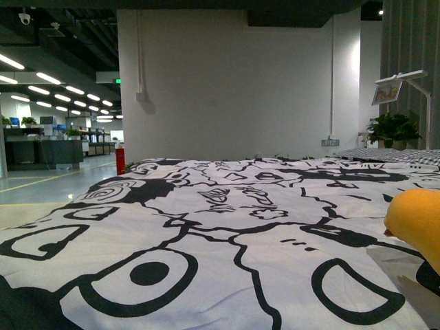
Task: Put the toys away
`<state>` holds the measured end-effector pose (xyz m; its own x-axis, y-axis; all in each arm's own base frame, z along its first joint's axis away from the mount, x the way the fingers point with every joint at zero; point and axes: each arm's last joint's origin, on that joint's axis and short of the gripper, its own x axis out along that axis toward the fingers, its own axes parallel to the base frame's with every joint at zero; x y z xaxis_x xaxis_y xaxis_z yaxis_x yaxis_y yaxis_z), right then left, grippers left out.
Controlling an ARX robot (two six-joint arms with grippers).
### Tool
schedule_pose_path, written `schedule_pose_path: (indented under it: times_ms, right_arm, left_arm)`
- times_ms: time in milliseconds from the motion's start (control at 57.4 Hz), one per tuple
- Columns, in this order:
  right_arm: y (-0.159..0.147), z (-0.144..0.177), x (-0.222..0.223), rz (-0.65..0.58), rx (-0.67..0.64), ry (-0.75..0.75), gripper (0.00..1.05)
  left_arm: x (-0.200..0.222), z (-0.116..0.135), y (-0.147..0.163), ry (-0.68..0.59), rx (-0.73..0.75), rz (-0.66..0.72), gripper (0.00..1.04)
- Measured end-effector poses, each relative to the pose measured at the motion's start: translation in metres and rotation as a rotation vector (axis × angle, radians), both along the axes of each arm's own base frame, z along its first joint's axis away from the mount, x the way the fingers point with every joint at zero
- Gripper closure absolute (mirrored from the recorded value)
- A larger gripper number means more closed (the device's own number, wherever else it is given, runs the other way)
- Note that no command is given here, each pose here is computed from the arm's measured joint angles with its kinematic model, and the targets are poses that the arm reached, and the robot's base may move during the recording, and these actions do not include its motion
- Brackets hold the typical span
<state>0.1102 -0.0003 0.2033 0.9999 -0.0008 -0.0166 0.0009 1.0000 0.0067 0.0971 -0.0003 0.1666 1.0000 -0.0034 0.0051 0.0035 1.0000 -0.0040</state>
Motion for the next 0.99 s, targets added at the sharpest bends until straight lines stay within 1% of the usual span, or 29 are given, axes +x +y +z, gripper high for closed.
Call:
schedule_pose_path:
  times_ms: [244, 714, 784, 993]
  right_arm:
    - [0.000, -0.014, -0.012, 0.000, 0.000, -0.007, 0.98]
    - [0.000, -0.028, -0.012, -0.001, -0.001, -0.010, 0.98]
    - [0.000, -0.036, -0.013, -0.001, -0.001, -0.017, 0.98]
    - [0.000, -0.036, -0.013, 0.000, -0.001, -0.021, 0.98]
  left_arm:
    - [0.000, 0.000, 0.000, 0.000, 0.000, 0.000, 0.06]
    - [0.000, 0.000, 0.000, 0.000, 0.000, 0.000, 0.06]
    - [0.000, 0.000, 0.000, 0.000, 0.000, 0.000, 0.06]
    - [0.000, 0.000, 0.000, 0.000, 0.000, 0.000, 0.06]
